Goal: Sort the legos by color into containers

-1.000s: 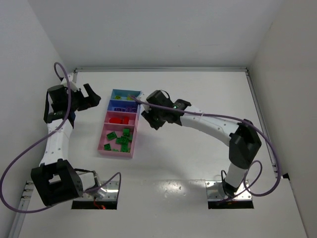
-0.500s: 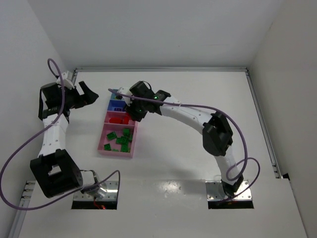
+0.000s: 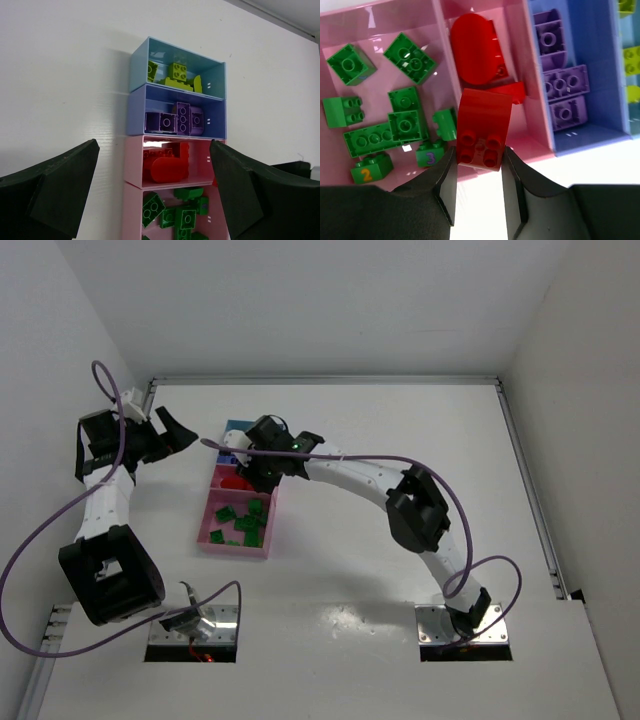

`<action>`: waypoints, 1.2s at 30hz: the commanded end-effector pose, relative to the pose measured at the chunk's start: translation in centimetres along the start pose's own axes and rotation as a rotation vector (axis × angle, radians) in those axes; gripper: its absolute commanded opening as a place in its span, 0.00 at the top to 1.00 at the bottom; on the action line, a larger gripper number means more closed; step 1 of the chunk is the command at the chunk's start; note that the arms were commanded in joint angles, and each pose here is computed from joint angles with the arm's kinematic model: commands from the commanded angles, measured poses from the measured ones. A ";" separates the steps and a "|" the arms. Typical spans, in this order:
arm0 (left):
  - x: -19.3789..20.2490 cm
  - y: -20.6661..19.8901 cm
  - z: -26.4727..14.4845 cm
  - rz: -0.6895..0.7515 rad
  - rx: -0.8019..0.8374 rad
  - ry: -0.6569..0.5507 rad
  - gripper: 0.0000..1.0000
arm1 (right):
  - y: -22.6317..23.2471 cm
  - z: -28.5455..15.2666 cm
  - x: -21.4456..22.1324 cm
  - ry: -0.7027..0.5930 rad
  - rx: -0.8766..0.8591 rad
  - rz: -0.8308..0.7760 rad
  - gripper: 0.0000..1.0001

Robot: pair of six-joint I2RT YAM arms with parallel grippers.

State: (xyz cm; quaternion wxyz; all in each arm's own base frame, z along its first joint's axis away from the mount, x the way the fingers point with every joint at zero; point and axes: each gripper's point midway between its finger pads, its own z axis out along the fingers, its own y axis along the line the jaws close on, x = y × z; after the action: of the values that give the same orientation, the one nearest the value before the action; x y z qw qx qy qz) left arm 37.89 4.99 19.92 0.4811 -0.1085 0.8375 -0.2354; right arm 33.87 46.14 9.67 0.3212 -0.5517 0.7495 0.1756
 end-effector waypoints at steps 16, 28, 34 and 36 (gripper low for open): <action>-2.8 -1.1 -1.0 0.030 0.030 -0.065 0.00 | -1.8 2.3 -1.9 -0.060 0.140 -0.073 0.88; -2.3 -0.7 -0.6 0.026 0.036 -0.048 0.00 | -1.7 2.7 -0.2 -0.022 0.116 -0.087 0.43; -2.3 -0.7 -0.6 0.037 0.036 -0.048 0.00 | -1.6 1.0 -1.5 -0.048 0.123 -0.053 0.24; -2.6 -1.1 -1.0 0.061 0.045 -0.053 0.00 | -1.5 -0.5 -2.6 -0.076 0.120 -0.019 0.23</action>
State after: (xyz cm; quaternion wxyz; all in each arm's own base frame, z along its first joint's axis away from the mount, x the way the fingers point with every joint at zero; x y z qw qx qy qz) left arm 37.93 4.96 20.40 0.4843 -0.1033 0.8345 -0.2417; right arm 36.39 46.66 6.95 0.3555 -0.5545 0.7432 0.1174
